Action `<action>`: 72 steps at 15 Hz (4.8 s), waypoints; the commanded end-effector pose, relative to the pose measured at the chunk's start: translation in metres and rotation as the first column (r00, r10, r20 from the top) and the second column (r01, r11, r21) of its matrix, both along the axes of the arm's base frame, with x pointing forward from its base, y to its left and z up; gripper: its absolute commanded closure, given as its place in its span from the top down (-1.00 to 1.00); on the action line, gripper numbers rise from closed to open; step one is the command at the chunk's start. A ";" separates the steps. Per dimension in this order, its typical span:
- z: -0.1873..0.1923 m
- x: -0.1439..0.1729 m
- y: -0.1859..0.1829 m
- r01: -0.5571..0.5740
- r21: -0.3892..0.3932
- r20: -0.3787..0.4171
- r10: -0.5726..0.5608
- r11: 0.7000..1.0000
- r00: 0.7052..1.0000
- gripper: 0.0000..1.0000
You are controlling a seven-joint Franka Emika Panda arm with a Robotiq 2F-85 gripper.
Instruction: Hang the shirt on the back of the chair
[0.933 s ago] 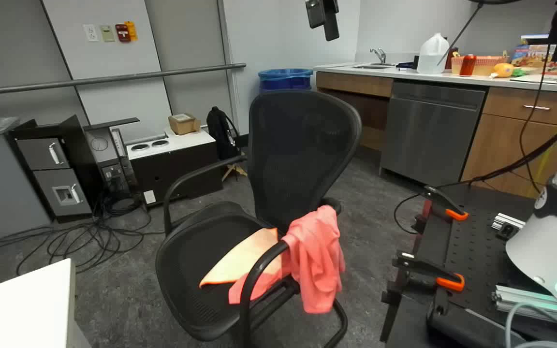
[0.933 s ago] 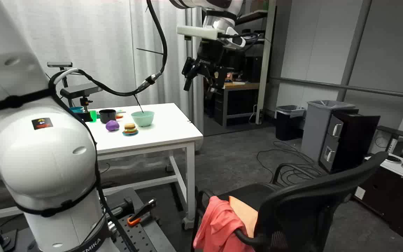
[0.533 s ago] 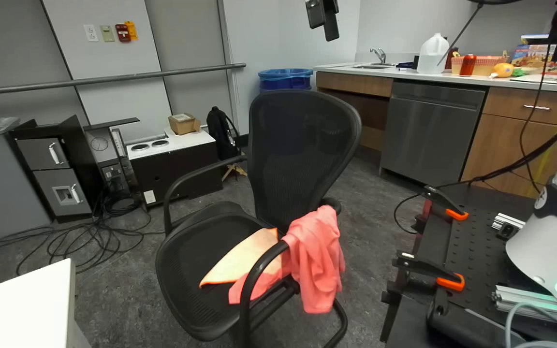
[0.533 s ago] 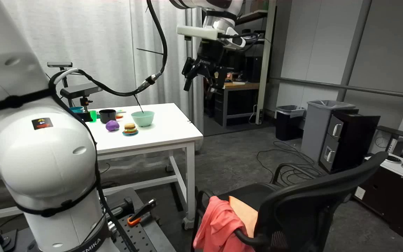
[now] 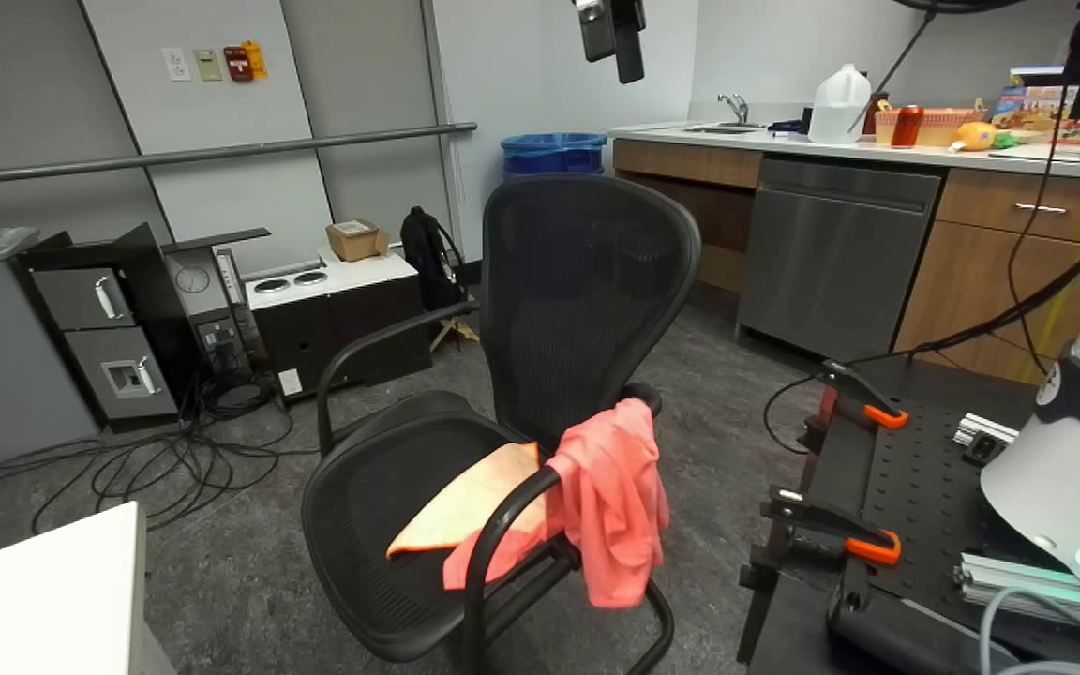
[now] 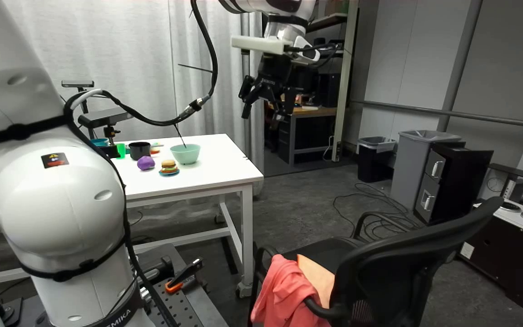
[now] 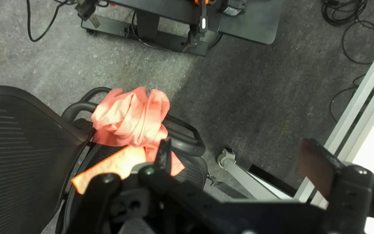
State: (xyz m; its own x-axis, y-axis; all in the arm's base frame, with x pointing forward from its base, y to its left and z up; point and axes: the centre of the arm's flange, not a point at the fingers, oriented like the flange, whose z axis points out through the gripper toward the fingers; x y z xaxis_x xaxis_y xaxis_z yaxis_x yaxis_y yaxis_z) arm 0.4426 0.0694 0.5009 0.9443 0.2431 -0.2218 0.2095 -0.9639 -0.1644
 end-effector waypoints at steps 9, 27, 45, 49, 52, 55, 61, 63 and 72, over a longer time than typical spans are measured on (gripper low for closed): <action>-0.132 0.107 -0.010 0.063 -0.011 0.284 -0.057 0.998 0.957 1.00; -0.344 0.132 -0.061 0.177 -0.051 0.106 -0.171 0.983 0.979 1.00; -0.451 0.095 -0.085 0.246 -0.028 -0.069 -0.248 0.969 0.966 0.48; -0.448 0.095 -0.087 0.253 -0.027 -0.066 -0.255 0.967 0.965 -0.08; -0.438 0.099 -0.090 0.262 -0.023 -0.048 -0.263 0.965 0.964 -0.50; -0.421 0.102 -0.091 0.272 -0.013 -0.017 -0.272 0.962 0.962 -0.95; -0.355 0.107 -0.099 0.273 0.005 0.123 -0.272 0.962 0.954 -0.99; -0.319 0.109 -0.100 0.270 0.005 0.212 -0.265 0.963 0.941 -0.99; -0.134 0.098 -0.111 0.319 0.044 0.643 -0.271 0.947 0.716 -0.99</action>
